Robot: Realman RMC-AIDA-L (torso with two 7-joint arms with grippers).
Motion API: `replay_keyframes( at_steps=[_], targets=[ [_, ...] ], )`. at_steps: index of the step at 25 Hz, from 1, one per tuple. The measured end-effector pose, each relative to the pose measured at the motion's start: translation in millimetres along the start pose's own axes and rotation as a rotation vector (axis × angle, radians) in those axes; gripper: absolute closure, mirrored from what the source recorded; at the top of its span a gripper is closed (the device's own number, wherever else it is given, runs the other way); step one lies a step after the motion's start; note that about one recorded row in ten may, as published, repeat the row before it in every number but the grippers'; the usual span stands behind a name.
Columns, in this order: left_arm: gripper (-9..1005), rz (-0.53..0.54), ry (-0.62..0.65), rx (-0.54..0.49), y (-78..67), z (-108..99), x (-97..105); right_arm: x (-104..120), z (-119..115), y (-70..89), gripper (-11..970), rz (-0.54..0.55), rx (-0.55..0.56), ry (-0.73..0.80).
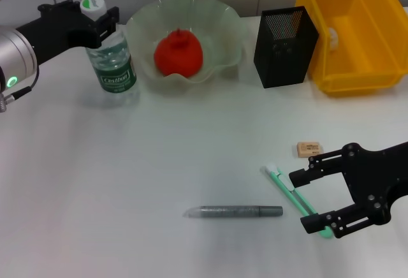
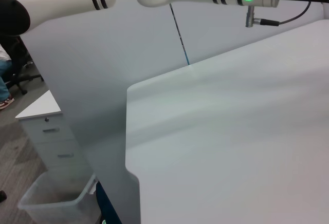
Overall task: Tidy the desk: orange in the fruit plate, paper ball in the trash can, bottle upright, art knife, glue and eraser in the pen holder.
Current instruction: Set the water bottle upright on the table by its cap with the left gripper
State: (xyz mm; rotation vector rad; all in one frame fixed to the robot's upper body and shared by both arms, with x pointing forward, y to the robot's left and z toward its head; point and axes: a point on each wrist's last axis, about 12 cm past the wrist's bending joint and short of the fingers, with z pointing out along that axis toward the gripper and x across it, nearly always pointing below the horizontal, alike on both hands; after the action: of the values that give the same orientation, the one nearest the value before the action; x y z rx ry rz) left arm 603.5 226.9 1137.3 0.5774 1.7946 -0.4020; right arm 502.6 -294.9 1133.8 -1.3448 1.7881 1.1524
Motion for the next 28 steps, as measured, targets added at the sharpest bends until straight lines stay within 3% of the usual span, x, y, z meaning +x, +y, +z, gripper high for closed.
replay_keyframes(
  at_steps=[11,28],
  targets=[
    [440,0.001,0.015,-0.067,8.2,2.8,8.1,-0.7,0.8,-1.5,223,-0.005,0.005,-0.003],
    [409,0.005,0.024,-0.023,2.3,8.5,10.5,-0.9,3.9,-2.8,223,-0.002,-0.009,-0.008]
  ],
)
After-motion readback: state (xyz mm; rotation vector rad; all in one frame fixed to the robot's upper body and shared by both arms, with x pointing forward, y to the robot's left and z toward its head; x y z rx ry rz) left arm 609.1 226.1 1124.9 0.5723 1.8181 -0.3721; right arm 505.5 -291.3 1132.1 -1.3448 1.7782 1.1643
